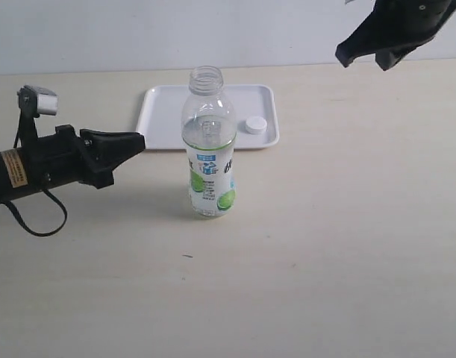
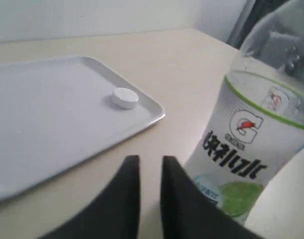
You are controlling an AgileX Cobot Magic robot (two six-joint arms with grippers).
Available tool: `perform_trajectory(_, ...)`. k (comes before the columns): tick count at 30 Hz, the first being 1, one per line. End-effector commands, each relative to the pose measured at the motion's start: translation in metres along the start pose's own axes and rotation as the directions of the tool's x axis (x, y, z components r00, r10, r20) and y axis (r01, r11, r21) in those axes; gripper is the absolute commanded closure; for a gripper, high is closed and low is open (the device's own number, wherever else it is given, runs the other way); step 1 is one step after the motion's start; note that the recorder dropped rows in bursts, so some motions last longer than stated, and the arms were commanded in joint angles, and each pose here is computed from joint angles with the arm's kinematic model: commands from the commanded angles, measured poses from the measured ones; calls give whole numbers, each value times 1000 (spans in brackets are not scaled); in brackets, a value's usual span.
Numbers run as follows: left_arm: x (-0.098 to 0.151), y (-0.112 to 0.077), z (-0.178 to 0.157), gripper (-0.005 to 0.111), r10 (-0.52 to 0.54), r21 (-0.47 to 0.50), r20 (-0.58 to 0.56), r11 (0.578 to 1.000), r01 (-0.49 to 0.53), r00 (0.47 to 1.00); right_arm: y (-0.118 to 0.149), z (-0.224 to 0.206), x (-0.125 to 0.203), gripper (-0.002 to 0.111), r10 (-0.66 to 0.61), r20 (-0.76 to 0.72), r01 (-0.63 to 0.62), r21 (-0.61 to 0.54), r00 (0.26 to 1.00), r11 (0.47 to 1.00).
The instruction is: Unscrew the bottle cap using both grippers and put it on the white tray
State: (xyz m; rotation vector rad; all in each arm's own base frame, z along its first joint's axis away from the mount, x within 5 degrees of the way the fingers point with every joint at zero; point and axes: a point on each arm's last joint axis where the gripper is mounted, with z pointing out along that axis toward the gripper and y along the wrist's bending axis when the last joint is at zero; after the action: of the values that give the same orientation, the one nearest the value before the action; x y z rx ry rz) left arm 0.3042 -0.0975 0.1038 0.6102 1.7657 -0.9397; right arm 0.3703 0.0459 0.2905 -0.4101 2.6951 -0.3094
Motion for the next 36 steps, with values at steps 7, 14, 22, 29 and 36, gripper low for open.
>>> perform_trajectory(7, -28, -7, -27, 107, -43, -208, 164, 975, 77, 986, 16, -101, 99, 108, 249, 536, -141, -235, 807, 962)
perform_trajectory(14, -36, -59, -81, 107, 174, -530, 242, 848, -20, 955, 29, -103, 173, 108, 345, 704, -190, -292, 621, 938)
perform_trajectory(22, -41, -97, -110, 107, 294, -574, 273, 814, -90, 916, 35, -99, 206, 108, 369, 745, -202, -309, 556, 929)
perform_trajectory(29, -34, -122, -149, 107, 339, -601, 356, 797, -64, 871, 35, -109, 219, 108, 370, 793, -199, -312, 483, 929)
perform_trajectory(36, -42, -138, -165, 107, 374, -605, 362, 791, -90, 854, 36, -107, 220, 108, 380, 775, -203, -321, 505, 925)
